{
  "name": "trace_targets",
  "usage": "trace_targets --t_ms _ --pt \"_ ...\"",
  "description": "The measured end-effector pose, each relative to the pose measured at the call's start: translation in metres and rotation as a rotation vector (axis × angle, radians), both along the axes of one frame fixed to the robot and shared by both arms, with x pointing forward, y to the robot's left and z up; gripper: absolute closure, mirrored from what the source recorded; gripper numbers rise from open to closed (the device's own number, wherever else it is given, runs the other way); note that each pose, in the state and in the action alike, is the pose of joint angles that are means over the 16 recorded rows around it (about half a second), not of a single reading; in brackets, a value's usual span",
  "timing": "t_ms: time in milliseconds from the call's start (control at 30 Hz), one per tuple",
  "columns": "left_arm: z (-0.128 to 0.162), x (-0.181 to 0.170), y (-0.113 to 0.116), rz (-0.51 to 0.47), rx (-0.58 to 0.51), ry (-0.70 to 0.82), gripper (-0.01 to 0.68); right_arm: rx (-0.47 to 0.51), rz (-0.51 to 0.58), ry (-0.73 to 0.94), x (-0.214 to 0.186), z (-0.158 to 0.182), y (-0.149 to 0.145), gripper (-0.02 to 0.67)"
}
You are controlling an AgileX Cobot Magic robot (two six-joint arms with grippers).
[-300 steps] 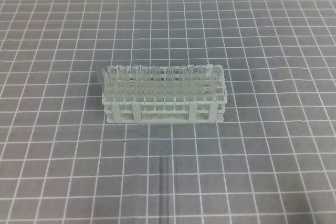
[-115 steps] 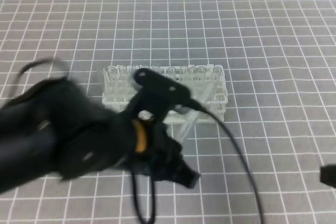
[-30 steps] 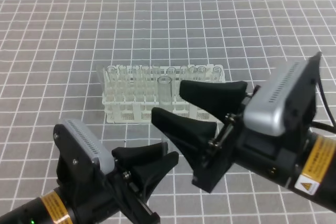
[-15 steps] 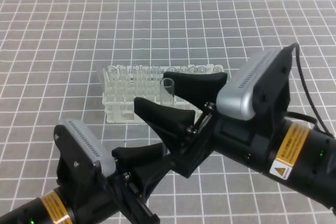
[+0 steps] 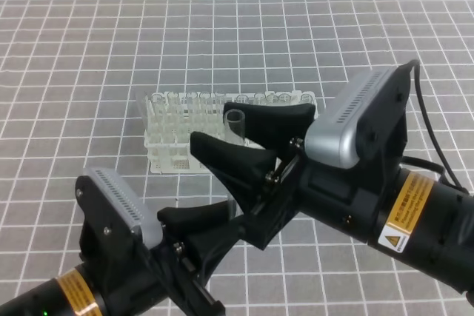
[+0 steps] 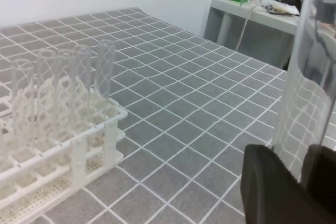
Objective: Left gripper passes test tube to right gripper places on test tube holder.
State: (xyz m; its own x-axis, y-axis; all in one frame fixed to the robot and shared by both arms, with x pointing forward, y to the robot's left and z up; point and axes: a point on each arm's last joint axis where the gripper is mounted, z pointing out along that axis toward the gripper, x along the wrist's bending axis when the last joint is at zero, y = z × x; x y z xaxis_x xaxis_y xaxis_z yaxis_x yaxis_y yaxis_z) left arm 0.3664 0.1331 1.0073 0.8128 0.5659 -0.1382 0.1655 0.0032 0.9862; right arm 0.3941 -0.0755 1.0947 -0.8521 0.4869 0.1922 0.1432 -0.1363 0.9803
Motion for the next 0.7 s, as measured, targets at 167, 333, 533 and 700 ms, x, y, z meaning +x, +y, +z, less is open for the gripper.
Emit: trace_targets --t_ms 167,333,533,700 --pt "0.0001 0.0003 0.0003 0.005 -0.004 0.004 0.645 -0.006 0.0 0.007 0.0001 -0.001 0.0002 0.283" --pt "-0.0001 0.0006 0.0004 0.009 -0.004 0.008 0.639 -0.007 0.001 0.011 0.0001 -0.0014 0.0003 0.303" --pt "0.0003 0.0006 0.0005 0.01 -0.007 0.007 0.65 -0.008 0.002 0.01 0.0001 -0.0014 0.0003 0.369" --pt "-0.0001 0.0007 0.0004 0.009 -0.005 0.009 0.639 -0.013 0.001 0.007 0.0003 -0.0016 0.0002 0.444"
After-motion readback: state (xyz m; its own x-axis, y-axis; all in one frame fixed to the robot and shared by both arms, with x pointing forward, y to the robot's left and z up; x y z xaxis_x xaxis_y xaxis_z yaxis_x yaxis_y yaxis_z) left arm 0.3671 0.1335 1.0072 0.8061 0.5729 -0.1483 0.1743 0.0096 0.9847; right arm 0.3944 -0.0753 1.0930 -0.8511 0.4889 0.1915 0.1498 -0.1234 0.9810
